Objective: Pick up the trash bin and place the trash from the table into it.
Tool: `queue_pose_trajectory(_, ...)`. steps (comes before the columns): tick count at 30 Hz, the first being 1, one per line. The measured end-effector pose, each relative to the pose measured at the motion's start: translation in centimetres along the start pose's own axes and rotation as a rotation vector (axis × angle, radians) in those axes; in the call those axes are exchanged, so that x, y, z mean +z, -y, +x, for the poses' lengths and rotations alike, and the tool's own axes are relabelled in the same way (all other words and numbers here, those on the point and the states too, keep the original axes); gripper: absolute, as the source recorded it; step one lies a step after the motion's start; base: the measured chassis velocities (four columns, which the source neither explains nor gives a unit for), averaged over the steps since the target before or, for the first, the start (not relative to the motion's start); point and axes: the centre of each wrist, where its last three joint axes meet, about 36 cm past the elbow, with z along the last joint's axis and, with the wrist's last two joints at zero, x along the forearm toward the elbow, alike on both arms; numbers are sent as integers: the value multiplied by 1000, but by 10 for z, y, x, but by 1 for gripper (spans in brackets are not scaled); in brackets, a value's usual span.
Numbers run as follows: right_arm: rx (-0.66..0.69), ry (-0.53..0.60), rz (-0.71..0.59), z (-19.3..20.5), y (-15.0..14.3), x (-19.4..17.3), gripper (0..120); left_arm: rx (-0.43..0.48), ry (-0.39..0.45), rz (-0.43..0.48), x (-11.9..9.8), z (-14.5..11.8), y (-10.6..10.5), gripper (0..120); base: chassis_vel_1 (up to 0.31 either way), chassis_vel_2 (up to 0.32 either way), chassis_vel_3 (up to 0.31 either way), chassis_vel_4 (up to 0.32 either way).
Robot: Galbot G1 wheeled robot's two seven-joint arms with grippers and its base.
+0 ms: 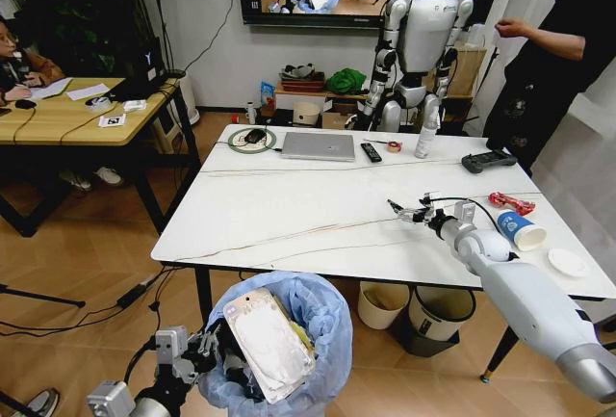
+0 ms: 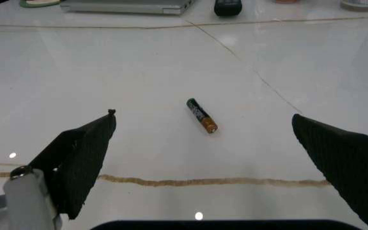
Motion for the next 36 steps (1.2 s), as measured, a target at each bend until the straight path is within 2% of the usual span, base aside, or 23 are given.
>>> queue_pose_trajectory(12,14,-15,5,-7,1,1,100,3,-2,3,1,0,1,0,0,0,0,0)
queue_pose_trajectory(25,0,-62,29,-45,-18,12,100,-11,6,6,1,3,5,0,0,0,0,0)
queue_pose_trajectory(36,20,-76,39,-55,-15,16,100,-20,10,-2,1,7,6,0,0,0,0,0)
